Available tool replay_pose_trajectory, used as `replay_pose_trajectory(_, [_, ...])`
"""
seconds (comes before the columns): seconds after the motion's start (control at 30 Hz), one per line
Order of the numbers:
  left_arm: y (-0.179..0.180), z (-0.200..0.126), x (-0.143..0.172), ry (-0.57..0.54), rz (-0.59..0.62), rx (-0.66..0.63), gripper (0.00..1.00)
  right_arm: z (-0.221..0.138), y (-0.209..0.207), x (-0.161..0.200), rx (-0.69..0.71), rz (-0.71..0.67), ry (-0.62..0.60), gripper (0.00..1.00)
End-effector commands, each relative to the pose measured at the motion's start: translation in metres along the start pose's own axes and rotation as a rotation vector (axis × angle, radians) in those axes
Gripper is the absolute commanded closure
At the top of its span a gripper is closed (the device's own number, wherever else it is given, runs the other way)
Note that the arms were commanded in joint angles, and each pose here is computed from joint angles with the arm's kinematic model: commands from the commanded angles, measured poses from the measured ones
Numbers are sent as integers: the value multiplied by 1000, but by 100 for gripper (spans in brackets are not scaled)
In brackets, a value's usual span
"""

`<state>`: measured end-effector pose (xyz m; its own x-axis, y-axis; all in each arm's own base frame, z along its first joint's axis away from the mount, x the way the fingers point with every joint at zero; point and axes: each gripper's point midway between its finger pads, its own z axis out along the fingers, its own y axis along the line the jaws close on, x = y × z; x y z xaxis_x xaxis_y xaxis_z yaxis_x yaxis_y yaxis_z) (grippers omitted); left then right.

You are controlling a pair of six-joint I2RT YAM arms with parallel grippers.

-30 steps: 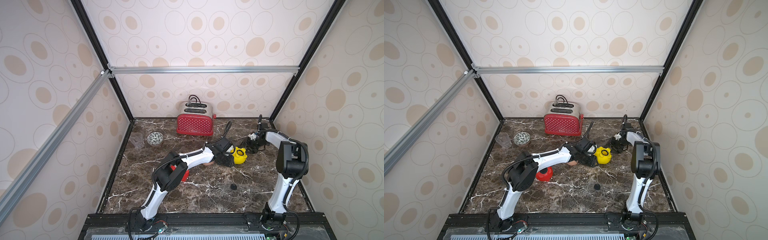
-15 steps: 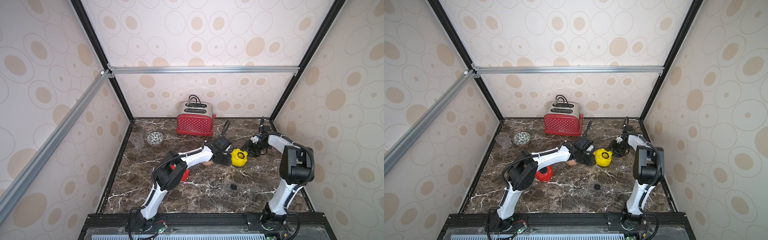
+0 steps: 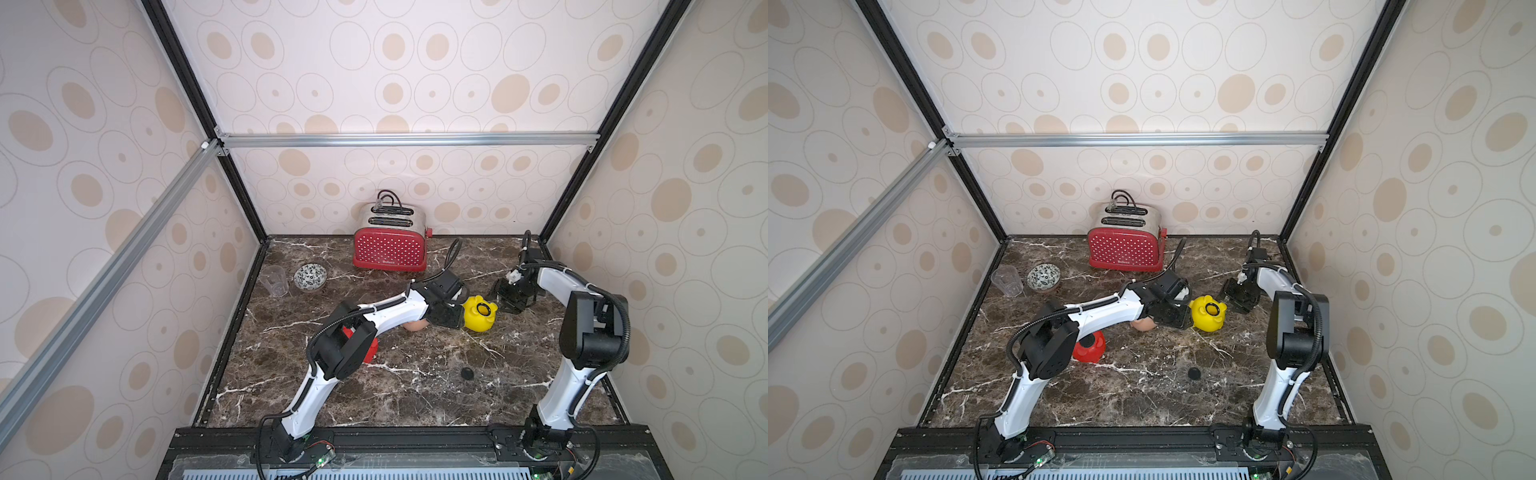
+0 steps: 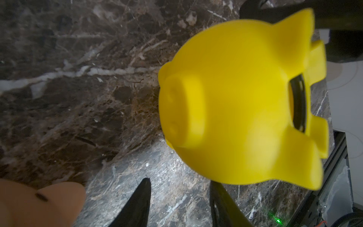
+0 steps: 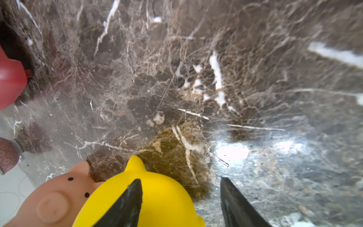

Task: Close piggy banks
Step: Adjust the piggy bank at the center of the board.

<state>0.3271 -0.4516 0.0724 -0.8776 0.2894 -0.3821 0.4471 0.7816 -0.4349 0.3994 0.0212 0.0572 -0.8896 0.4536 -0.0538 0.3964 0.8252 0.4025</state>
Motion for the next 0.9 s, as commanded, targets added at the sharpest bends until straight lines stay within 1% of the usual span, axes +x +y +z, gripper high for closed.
replay_pose_trajectory(0.0, [3, -2, -13, -27, 4, -16, 51, 9, -9, 7, 31, 8, 49, 36])
replay_pose_trajectory(0.17, [6, -2, -18, -38, -4, -19, 51, 8, -10, 15, 19, 15, 54, 37])
replay_pose_trajectory(0.33, [12, -1, -19, -38, -12, -35, 51, 6, -24, 24, 80, 18, 51, 37])
replay_pose_trajectory(0.5, [14, -2, -22, -42, -12, -43, 50, 7, -21, 31, 57, 23, 62, 38])
replay_pose_trajectory(0.87, [16, -6, -33, -60, -16, -42, 50, 7, -28, 48, 55, 35, 72, 38])
